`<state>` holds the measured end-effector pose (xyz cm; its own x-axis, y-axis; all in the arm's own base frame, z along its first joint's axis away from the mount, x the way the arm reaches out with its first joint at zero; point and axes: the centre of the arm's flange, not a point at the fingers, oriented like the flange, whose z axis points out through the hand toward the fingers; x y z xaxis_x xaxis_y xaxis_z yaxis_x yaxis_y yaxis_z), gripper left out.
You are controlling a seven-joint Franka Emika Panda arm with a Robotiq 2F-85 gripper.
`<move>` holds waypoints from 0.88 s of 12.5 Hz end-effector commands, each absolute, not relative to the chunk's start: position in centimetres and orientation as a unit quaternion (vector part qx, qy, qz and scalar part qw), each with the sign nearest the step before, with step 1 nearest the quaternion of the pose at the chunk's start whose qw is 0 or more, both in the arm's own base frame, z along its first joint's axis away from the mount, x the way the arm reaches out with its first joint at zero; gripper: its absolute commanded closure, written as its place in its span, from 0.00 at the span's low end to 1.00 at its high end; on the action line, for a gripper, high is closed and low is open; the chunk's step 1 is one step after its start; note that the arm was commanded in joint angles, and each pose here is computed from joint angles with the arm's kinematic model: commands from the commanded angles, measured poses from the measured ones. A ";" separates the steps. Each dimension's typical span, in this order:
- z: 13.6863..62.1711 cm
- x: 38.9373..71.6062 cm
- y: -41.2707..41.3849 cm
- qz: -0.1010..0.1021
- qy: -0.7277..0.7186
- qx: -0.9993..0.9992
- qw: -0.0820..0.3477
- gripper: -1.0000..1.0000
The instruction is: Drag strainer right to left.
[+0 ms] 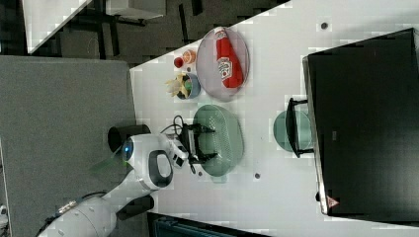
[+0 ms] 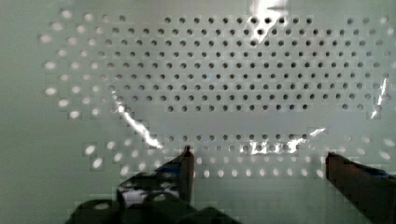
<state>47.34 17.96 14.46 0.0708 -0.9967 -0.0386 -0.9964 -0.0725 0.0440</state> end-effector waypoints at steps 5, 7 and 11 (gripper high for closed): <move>14.5 47.2 25.4 -0.044 -0.681 0.731 0.003 0.00; 14.7 47.0 27.1 -0.045 -0.686 0.726 0.004 0.00; 14.6 47.1 30.6 -0.043 -0.692 0.721 -0.003 0.00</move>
